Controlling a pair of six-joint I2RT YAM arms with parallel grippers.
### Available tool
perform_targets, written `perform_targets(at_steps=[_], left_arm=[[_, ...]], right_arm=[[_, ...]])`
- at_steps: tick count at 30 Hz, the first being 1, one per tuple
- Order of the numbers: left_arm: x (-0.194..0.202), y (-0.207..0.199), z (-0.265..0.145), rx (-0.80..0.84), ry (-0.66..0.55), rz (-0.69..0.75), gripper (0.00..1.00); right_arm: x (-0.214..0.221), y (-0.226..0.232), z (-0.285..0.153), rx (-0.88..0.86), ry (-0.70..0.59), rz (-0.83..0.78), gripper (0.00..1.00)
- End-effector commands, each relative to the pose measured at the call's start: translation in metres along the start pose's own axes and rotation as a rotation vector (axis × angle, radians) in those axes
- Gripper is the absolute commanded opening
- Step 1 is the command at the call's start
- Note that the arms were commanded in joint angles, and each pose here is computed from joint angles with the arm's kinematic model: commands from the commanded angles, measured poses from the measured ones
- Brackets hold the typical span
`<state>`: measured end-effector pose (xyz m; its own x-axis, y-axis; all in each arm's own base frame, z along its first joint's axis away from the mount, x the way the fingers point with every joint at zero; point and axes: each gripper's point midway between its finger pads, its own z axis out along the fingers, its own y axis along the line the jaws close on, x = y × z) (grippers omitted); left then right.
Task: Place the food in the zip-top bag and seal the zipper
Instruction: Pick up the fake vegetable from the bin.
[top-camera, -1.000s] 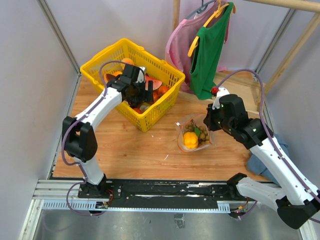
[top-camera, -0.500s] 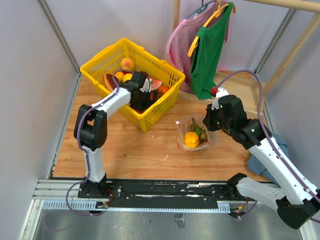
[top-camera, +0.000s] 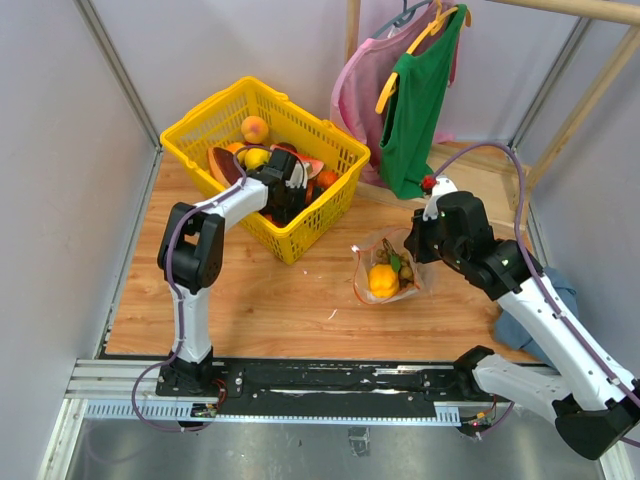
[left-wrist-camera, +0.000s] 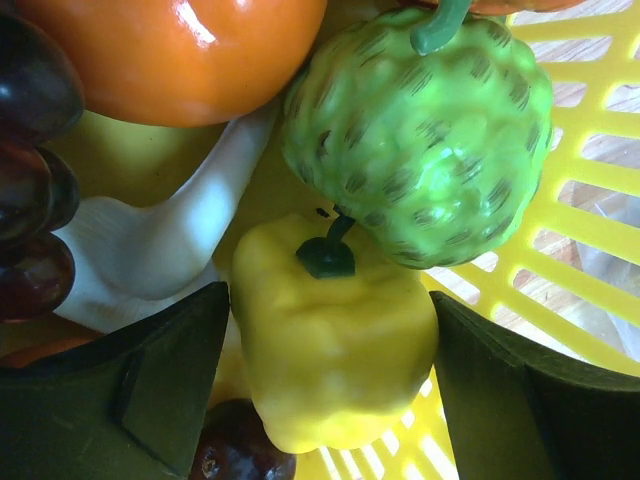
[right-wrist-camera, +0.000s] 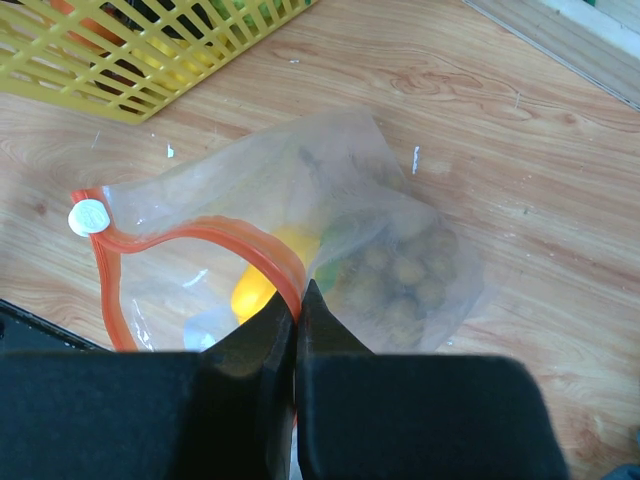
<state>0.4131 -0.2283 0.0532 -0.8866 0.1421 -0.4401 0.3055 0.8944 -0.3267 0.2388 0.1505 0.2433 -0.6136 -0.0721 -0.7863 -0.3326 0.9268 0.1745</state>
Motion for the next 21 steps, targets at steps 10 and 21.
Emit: perform_targets(at_steps=[10,21], left_arm=[[0.011,0.006,-0.023,-0.042,0.004,-0.03,0.61],[-0.023,-0.012,-0.088,-0.049,-0.207,-0.033,0.42]], right_arm=[[-0.008,0.005,-0.007,-0.017,-0.044,0.004,0.01],[-0.013,0.004,-0.01,-0.007,-0.05,0.008,0.01]])
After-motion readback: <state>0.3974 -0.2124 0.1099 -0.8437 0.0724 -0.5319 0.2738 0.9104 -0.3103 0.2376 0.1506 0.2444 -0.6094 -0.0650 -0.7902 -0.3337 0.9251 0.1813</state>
